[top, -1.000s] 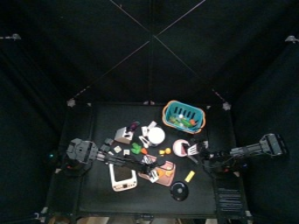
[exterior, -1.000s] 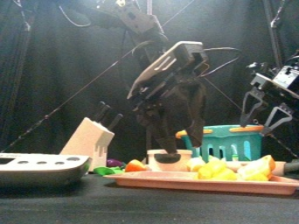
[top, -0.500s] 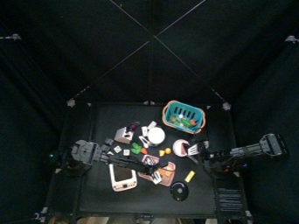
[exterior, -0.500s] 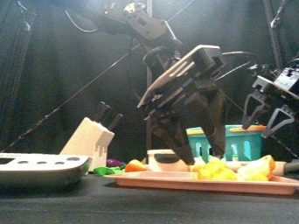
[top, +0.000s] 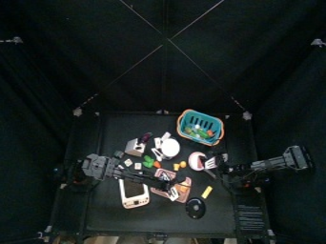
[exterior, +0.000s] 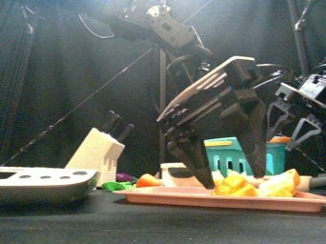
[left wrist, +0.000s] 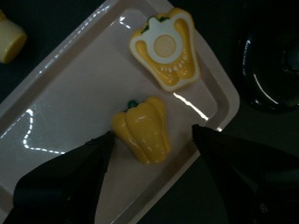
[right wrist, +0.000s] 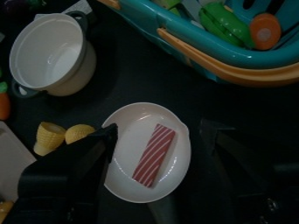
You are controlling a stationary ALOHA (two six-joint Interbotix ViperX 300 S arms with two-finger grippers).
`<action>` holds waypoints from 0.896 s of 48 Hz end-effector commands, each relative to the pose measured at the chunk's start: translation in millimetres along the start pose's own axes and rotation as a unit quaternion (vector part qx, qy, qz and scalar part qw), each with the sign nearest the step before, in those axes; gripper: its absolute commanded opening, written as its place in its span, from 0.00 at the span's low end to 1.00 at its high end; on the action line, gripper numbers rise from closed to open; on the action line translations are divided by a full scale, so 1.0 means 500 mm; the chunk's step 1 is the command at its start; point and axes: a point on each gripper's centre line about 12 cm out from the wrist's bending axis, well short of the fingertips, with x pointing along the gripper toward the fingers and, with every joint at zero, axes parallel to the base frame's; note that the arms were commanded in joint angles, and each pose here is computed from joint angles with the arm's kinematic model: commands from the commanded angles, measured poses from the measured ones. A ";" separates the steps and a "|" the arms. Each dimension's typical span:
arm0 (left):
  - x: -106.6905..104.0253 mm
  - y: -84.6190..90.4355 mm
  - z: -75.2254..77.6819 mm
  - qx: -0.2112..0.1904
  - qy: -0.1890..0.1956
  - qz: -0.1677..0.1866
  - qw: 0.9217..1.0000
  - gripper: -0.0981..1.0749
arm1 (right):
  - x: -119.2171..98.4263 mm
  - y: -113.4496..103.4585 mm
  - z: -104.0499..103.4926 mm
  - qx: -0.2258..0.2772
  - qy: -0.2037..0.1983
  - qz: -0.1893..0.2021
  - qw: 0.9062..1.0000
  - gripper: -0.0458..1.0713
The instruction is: Grab squash half
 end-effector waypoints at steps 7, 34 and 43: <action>-0.018 -0.003 0.025 -0.002 -0.026 0.007 1.000 0.96 | 0.001 0.001 0.007 0.005 -0.004 -0.002 1.000 0.97; 0.003 0.024 0.018 -0.007 -0.019 0.061 0.998 0.88 | 0.002 -0.002 0.007 0.006 -0.004 -0.005 1.000 0.97; 0.014 0.029 0.012 -0.005 -0.013 0.067 0.998 0.87 | 0.002 -0.002 0.007 0.006 -0.004 -0.005 1.000 0.97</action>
